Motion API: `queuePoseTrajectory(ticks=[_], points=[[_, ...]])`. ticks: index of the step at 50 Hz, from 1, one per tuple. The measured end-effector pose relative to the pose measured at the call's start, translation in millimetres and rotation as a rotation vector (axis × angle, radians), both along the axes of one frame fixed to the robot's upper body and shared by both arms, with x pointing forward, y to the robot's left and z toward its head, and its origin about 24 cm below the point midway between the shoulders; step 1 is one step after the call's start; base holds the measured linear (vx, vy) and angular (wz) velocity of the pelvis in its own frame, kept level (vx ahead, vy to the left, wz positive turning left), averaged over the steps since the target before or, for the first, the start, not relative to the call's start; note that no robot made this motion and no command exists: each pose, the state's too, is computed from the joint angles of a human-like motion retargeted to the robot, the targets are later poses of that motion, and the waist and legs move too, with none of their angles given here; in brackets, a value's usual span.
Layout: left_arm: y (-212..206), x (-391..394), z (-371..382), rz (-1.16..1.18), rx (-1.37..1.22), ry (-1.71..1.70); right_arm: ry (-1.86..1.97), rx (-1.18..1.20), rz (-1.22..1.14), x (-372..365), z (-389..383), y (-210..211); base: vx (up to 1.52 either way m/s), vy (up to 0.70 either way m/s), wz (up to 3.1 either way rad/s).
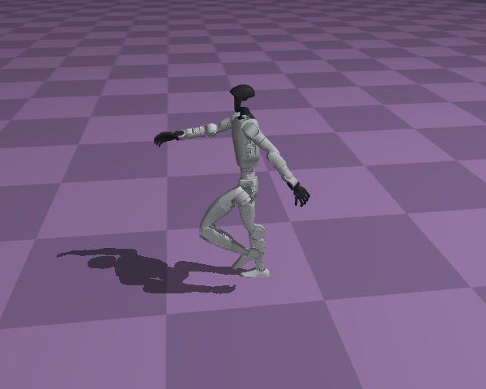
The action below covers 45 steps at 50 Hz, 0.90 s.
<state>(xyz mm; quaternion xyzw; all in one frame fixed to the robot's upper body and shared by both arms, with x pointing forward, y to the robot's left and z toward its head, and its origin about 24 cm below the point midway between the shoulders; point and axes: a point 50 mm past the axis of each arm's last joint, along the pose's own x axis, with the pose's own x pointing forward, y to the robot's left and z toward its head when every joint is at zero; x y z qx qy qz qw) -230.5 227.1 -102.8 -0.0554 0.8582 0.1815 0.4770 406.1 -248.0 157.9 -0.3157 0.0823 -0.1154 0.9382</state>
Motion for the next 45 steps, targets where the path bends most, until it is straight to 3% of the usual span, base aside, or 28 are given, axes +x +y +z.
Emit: queuePoseTrajectory(ticks=[5, 10, 13, 17, 20, 23, 29, 33, 37, 40, 45], points=[[3, -22, 19, 0.078, -0.097, 0.028, -0.200, -0.134, 0.028, 13, 98, 15, 0.68, 0.07, -0.12], [12, 33, -16, 0.012, -0.018, -0.110, -0.307, -0.239, 0.028, 15, 119, 33, 0.85, 0.15, -1.07], [13, 93, -44, -0.045, 0.015, -0.259, -0.281, -0.214, 0.065, 14, 76, 42, 0.92, 0.24, -0.74], [12, 206, -67, -0.166, -0.047, -0.503, 0.044, -0.137, 0.123, -13, -56, 43, 0.88, 0.26, 0.64], [14, 318, -59, -0.403, -0.100, -0.706, 0.475, -0.003, 0.138, -81, -179, 37, 0.78, 0.21, 1.36], [10, 448, -11, -0.579, 0.014, -1.000, 0.892, 0.153, 0.064, -183, -271, 33, 0.71, 0.13, 1.66], [-30, 622, 178, -0.573, 0.145, -1.729, 1.499, 0.356, -0.160, -410, -333, 27, 0.71, 0.05, 1.52], [-56, 650, 295, -0.517, 0.069, -2.169, 1.797, 0.431, -0.215, -536, -311, 28, 0.73, -0.08, 1.18], [-71, 643, 367, -0.519, -0.040, -2.469, 2.019, 0.548, -0.225, -617, -274, 33, 0.72, -0.16, 0.52], [-78, 635, 388, -0.529, -0.137, -2.594, 2.094, 0.651, -0.266, -646, -255, 37, 0.73, -0.20, 0.11], [-77, 630, 353, -0.422, -0.253, -2.569, 2.023, 0.682, -0.354, -631, -265, 35, 0.86, -0.27, 0.79]])
